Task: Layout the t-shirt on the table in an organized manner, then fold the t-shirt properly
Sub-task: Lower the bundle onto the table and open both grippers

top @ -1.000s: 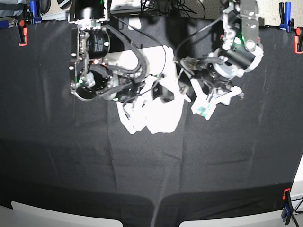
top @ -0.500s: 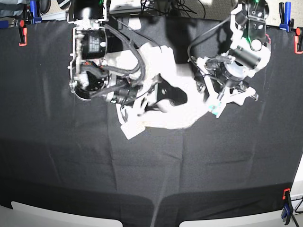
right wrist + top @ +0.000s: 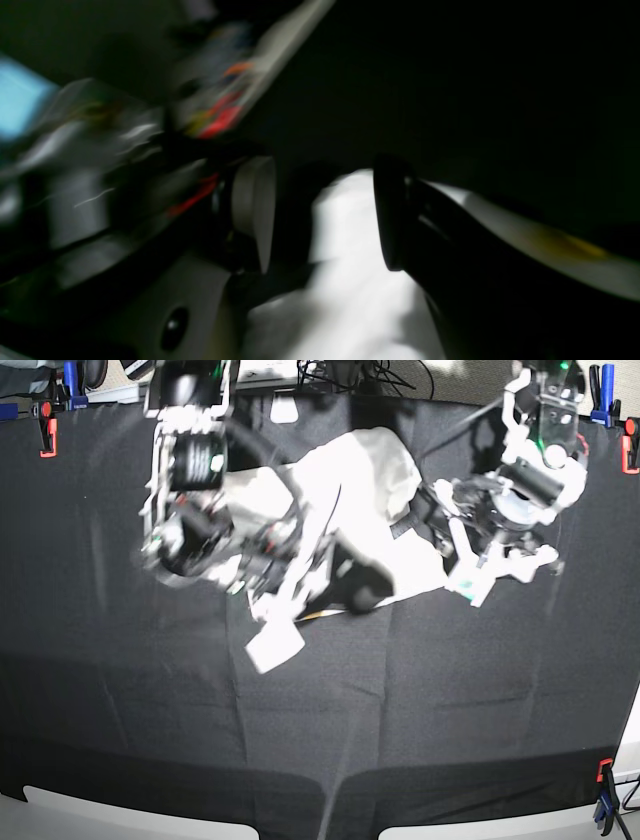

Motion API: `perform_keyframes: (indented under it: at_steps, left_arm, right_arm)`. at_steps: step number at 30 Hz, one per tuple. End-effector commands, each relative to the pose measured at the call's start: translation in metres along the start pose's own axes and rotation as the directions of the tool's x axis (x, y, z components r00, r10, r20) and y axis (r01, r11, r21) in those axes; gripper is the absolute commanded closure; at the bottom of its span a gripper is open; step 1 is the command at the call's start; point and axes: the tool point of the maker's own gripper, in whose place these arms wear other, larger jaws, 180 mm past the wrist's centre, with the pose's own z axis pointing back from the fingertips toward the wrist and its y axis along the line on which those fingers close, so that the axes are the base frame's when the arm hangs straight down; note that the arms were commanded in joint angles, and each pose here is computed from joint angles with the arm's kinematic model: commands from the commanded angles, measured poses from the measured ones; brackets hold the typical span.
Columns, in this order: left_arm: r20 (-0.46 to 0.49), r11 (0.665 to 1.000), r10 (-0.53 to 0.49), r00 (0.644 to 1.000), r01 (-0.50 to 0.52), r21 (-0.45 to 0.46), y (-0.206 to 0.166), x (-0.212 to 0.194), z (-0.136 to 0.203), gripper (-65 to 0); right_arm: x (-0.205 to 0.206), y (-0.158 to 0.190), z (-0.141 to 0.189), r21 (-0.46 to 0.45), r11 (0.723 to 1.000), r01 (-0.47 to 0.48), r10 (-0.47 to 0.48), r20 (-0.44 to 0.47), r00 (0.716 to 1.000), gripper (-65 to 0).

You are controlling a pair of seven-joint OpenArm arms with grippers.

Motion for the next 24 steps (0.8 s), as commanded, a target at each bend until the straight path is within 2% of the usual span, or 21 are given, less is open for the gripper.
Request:
perform_keyframes:
  at_steps: [1,3,5,6,10,13,16,19,21,24]
  left_arm:
    - [0.071,0.998,0.024,0.997,-0.020,-0.058,-0.010,0.017,0.004,-32.0]
    - [0.148,0.965,0.090,0.985,-0.049,-0.259,-0.045,0.034,0.012,-32.0]
    - [0.219,0.892,0.134,0.967,-0.022,-0.452,-0.083,0.051,0.027,-32.0]
    - [0.236,0.857,0.140,0.962,0.002,-0.515,-0.099,0.055,0.033,-32.0]
    - [0.241,0.767,0.092,0.966,0.085,-0.636,-0.152,0.054,0.046,-32.0]
    - [0.249,0.706,0.048,0.967,0.144,-0.694,-0.187,0.050,0.057,-32.0]
    - [0.294,0.704,-0.006,0.956,0.213,-0.677,-0.205,0.049,0.057,-32.0]
    - [0.327,0.704,0.011,0.945,0.225,-0.673,-0.215,0.050,0.050,-32.0]
    - [0.308,0.693,0.039,0.951,0.196,-0.693,-0.220,0.044,0.042,-32.0]
    - [0.215,0.697,0.014,0.976,0.145,-0.702,-0.225,0.018,0.019,-32.0]
  right_arm:
    - [0.035,-0.005,0.004,-0.029,0.998,-0.064,0.066,0.101,0.993,-30.8]
    - [0.056,-0.030,0.013,-0.150,0.982,-0.115,0.135,0.136,0.981,-30.8]
    - [0.073,-0.042,0.021,-0.207,0.969,-0.135,0.170,0.162,0.972,-30.8]
    - [0.080,-0.046,0.024,-0.220,0.966,-0.138,0.178,0.173,0.969,-30.8]
    - [0.097,-0.058,0.023,-0.231,0.965,-0.125,0.172,0.194,0.966,-30.8]
    - [0.087,-0.073,0.011,-0.237,0.966,-0.100,0.136,0.142,0.980,-30.8]
    - [0.069,-0.090,-0.002,-0.237,0.970,-0.048,0.070,0.084,0.994,-30.8]
    - [0.048,-0.102,-0.012,-0.235,0.972,0.004,0.005,0.035,0.999,-30.8]
    - [0.032,-0.109,-0.016,-0.250,0.968,0.020,-0.023,-0.010,1.000,-30.8]
    - [0.005,-0.119,-0.018,-0.276,0.961,0.017,-0.047,-0.102,0.994,-30.8]
